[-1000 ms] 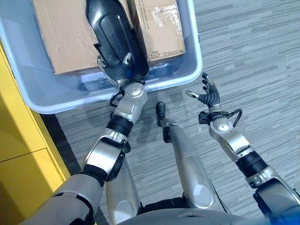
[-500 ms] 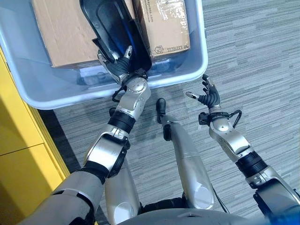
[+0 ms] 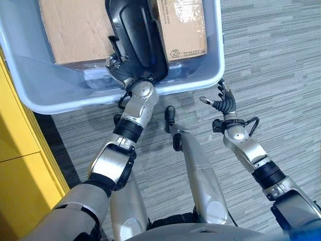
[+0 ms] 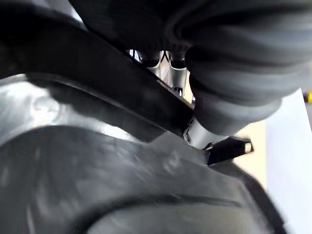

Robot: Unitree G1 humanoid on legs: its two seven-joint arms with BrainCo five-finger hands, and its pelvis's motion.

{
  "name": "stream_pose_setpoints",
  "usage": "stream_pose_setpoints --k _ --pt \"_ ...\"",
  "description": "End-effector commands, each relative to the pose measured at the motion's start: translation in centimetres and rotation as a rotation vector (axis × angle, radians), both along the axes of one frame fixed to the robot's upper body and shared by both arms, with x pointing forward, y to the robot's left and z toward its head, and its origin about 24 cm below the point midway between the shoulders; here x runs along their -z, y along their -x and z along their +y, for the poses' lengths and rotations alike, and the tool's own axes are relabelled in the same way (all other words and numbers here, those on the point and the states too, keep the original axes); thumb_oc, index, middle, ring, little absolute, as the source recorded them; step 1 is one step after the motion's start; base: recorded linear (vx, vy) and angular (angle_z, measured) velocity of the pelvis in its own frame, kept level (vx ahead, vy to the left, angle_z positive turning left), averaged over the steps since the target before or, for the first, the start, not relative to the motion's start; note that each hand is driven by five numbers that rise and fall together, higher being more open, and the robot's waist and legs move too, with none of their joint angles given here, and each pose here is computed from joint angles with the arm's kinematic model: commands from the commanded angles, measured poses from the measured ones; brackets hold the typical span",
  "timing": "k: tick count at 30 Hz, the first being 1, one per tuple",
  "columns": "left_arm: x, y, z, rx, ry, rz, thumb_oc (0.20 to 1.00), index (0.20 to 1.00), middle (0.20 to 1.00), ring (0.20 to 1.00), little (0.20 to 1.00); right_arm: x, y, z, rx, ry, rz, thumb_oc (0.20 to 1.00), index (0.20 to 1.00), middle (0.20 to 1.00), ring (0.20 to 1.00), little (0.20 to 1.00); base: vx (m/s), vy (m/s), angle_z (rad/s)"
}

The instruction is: Move parts from the plastic box to the shelf.

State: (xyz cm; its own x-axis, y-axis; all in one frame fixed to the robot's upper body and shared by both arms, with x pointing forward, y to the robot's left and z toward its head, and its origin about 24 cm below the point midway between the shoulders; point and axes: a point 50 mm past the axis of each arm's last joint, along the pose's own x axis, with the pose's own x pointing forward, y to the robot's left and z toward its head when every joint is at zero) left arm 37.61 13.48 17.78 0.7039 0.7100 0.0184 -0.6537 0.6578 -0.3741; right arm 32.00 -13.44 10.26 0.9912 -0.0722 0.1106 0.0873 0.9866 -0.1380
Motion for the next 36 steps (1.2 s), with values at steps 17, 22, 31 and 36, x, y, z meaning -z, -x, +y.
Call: stream_pose_setpoints --k 17,22,31,36 --pt "2.9 1.1 1.2 -0.135 -0.076 0.006 0.2 0.2 0.2 0.2 0.2 -1.3 0.9 0.7 -0.023 -0.097 -0.097 1.0 1.0 1.0 1.0 1.0 0.0 0.0 0.0" --pt "2.6 1.6 2.4 -0.167 -0.083 -0.064 0.2 0.2 0.2 0.2 0.2 -0.9 1.2 0.4 -0.026 -0.09 -0.107 1.0 1.0 1.0 1.0 1.0 -0.02 0.04 -0.04" --pt "2.6 3.6 5.9 -0.249 -0.119 -0.222 0.2 0.2 0.2 0.2 0.2 -0.5 1.8 -1.3 -0.053 -0.007 -0.108 1.0 1.0 1.0 1.0 1.0 -0.02 0.136 0.0" --pt "2.0 4.5 7.2 -0.273 -0.102 -0.296 0.2 0.2 0.2 0.2 0.2 0.1 2.3 -1.8 -0.084 0.04 -0.085 1.0 1.0 1.0 1.0 1.0 0.03 0.125 -0.02"
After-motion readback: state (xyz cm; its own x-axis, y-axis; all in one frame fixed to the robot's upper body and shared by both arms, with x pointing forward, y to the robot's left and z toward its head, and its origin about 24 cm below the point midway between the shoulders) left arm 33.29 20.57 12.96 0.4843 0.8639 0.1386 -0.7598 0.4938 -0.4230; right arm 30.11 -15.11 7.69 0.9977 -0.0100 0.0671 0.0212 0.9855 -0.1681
